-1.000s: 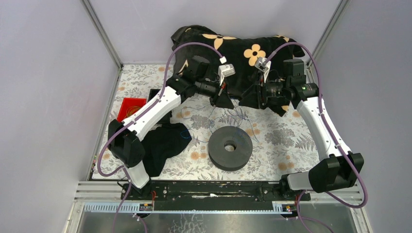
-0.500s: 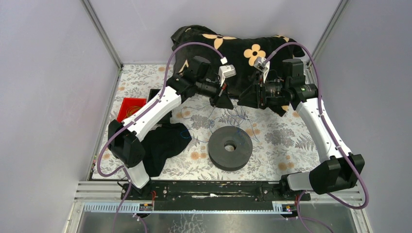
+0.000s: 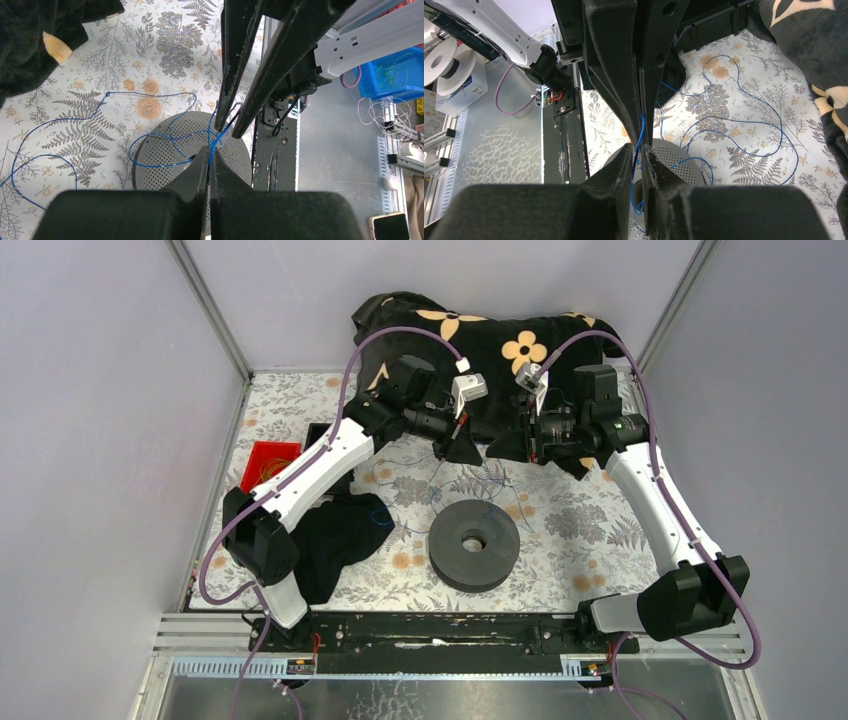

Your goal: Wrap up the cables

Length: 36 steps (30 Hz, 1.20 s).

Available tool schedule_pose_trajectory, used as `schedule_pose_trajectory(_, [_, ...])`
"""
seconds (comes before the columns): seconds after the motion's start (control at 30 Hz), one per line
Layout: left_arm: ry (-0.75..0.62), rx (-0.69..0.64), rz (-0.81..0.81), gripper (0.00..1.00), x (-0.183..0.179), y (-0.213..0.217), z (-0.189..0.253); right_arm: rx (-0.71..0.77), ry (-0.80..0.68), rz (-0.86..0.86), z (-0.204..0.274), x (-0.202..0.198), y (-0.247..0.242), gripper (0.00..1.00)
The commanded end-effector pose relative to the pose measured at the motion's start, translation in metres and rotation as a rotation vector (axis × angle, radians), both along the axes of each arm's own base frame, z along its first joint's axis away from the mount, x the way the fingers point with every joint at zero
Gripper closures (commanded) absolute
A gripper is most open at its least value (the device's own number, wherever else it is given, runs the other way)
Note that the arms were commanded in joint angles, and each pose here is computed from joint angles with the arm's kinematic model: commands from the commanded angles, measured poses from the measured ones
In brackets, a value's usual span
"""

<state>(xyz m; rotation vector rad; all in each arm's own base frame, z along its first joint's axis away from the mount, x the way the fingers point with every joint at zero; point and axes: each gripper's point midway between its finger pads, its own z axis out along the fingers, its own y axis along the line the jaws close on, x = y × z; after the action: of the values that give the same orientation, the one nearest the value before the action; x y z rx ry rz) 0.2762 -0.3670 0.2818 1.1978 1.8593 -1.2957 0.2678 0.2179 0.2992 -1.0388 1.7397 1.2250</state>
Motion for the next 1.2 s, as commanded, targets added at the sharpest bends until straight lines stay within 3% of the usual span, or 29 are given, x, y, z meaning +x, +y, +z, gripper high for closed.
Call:
schedule_pose_trajectory(0.0, [-0.041, -0.010, -0.005, 1.00, 0.004, -0.003, 0.007, 0.010, -0.026, 0.024, 0.005, -0.005, 0.003, 0.86])
schedule_pose_trajectory(0.13, [-0.043, -0.010, -0.007, 0.98, 0.004, -0.002, 0.007, -0.007, -0.031, -0.001, 0.005, -0.001, 0.001, 1.00])
schedule_pose_trajectory(0.43, [-0.134, -0.058, 0.007, 0.64, 0.004, 0.009, 0.015, -0.129, -0.088, -0.114, 0.003, 0.004, -0.017, 1.00])
schedule_pose_trajectory(0.6, [-0.163, -0.101, 0.022, 0.43, 0.005, 0.008, 0.019, -0.105, -0.091, -0.115, 0.016, -0.002, -0.016, 1.00])
schedule_pose_trajectory(0.8, [-0.116, -0.167, 0.049, 0.28, 0.002, 0.003, 0.016, -0.046, -0.061, -0.134, 0.030, -0.001, -0.011, 1.00])
schedule_pose_trajectory(0.97, [-0.047, -0.226, 0.055, 0.28, -0.002, -0.002, 0.011, 0.018, -0.025, -0.127, 0.040, -0.003, -0.005, 1.00])
schedule_pose_trajectory(1.17, [0.006, -0.285, 0.080, 0.44, -0.001, -0.006, 0.007, 0.066, 0.000, -0.116, 0.043, -0.005, -0.001, 1.00])
